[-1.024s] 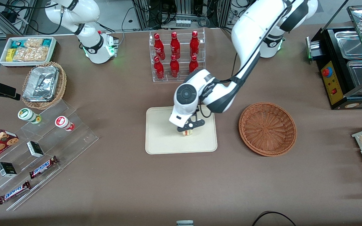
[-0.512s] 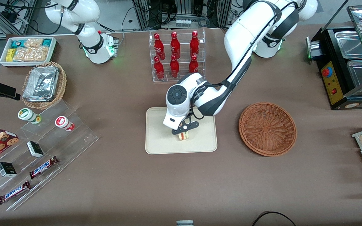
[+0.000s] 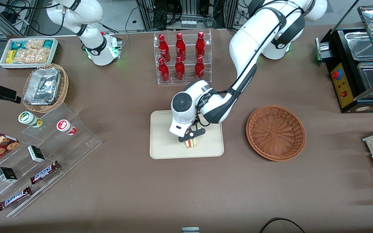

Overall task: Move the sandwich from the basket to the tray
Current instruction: 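Lower the sandwich onto the tray and open the left gripper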

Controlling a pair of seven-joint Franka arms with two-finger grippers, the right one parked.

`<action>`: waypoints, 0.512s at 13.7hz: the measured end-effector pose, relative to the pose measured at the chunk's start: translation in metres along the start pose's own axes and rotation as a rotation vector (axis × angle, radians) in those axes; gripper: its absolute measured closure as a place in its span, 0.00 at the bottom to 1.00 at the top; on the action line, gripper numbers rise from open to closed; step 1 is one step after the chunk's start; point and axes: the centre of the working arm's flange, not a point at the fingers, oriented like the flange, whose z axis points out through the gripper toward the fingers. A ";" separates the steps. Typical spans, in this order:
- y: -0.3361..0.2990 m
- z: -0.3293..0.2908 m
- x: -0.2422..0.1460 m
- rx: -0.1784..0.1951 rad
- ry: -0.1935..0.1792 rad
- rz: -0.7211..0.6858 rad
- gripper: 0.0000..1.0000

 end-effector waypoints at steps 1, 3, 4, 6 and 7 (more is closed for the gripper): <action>0.000 -0.001 0.000 -0.002 0.001 -0.001 0.83; 0.002 -0.006 0.002 -0.012 0.006 -0.003 0.75; 0.004 -0.011 0.003 -0.018 0.009 -0.004 0.67; 0.006 -0.022 0.005 -0.028 0.015 -0.007 0.47; 0.006 -0.030 0.006 -0.030 0.018 -0.008 0.36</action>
